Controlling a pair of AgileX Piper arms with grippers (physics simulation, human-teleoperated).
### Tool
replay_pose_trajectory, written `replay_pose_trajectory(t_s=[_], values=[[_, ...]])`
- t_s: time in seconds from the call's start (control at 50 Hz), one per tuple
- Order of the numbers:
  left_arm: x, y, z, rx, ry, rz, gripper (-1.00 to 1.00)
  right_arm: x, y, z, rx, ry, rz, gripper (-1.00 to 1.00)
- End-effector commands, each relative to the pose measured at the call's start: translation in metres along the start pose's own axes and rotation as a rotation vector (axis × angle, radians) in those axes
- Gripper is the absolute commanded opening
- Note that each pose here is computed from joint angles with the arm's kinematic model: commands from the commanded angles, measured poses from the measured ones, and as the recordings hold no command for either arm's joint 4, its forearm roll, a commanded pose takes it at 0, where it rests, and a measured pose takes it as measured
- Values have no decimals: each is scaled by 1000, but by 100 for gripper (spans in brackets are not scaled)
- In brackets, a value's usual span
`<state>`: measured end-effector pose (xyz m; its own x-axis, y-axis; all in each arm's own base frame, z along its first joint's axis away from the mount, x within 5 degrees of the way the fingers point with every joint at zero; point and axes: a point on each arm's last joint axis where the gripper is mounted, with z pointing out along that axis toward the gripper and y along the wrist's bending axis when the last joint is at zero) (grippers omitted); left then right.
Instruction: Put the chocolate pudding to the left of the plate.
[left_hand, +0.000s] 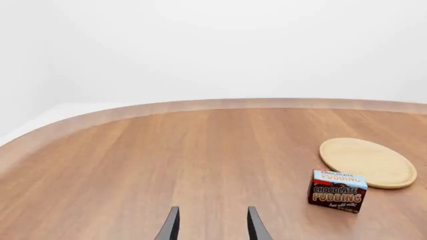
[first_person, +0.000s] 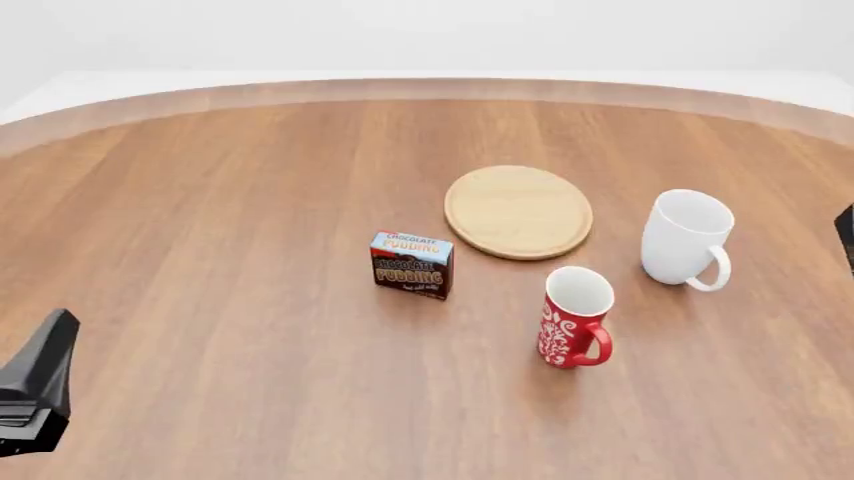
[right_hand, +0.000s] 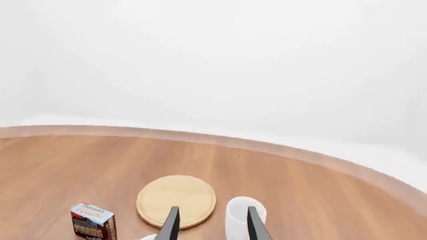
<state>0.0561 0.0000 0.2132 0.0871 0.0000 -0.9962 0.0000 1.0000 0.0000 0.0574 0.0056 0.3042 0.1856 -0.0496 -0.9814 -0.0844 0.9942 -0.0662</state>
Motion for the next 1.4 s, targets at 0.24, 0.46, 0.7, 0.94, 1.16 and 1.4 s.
replay_pose_trajectory(t_s=[0.24,0.46,0.7,0.94,1.16,1.4], values=[[0,0,0,0,0,0,100,-90,26,91,-243,12,-210,100],[0,0,0,0,0,0,100,-73,68,149,-409,150,-300,100],[0,0,0,0,0,0,100,-63,106,193,-510,200,-377,100],[0,0,0,0,0,0,100,-20,152,220,-646,364,-447,100],[0,0,0,0,0,0,100,-5,171,241,-669,411,-453,100],[0,0,0,0,0,0,100,22,185,245,-695,457,-453,100]])
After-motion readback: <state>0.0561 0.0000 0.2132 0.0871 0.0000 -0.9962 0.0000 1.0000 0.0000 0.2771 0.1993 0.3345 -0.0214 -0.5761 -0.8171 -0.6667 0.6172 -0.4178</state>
